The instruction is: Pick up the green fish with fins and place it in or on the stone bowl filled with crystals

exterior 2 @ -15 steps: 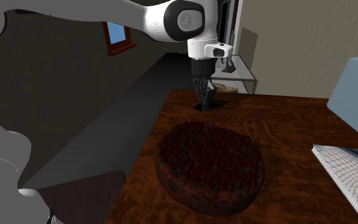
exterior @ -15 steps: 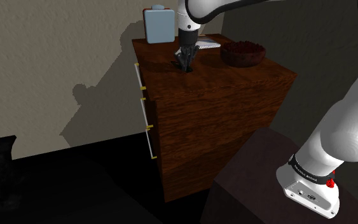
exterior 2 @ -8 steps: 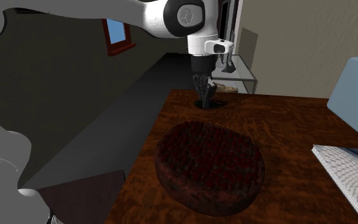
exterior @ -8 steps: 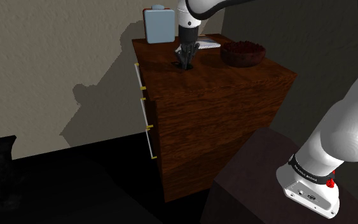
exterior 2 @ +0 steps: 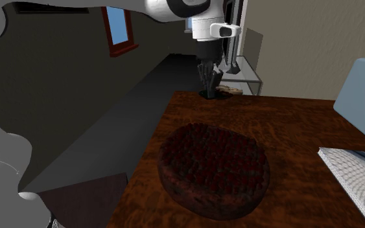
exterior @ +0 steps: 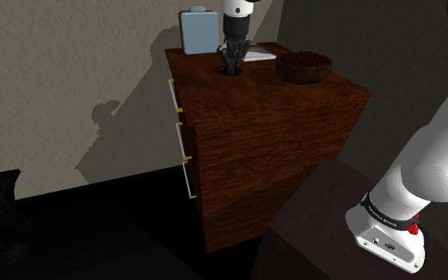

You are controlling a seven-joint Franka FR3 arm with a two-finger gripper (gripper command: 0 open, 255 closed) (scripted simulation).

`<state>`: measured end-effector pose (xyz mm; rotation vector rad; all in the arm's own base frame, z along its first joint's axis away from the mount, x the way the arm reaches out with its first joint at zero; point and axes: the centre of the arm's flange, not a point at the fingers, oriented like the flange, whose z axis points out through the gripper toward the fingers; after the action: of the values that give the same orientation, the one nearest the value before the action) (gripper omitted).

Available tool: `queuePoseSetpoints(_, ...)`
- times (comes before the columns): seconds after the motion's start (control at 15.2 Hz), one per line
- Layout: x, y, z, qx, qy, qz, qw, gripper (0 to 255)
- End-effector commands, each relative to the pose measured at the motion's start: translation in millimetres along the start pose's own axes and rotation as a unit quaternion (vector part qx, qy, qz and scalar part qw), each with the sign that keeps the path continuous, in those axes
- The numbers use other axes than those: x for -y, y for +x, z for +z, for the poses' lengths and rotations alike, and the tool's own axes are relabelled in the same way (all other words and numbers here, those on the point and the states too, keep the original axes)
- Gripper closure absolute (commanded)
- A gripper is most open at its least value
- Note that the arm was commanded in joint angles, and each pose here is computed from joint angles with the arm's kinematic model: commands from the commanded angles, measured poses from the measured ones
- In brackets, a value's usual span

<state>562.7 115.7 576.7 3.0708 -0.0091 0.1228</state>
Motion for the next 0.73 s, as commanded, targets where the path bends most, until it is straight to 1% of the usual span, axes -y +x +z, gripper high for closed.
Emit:
queuePoseSetpoints(0.0, -1, 0, -10, 0.000, 0.000, 0.000, 1.0000, 255)
queuePoseSetpoints(0.66, -4, 4, -63, 0.000, 0.000, 0.000, 1.0000, 255)
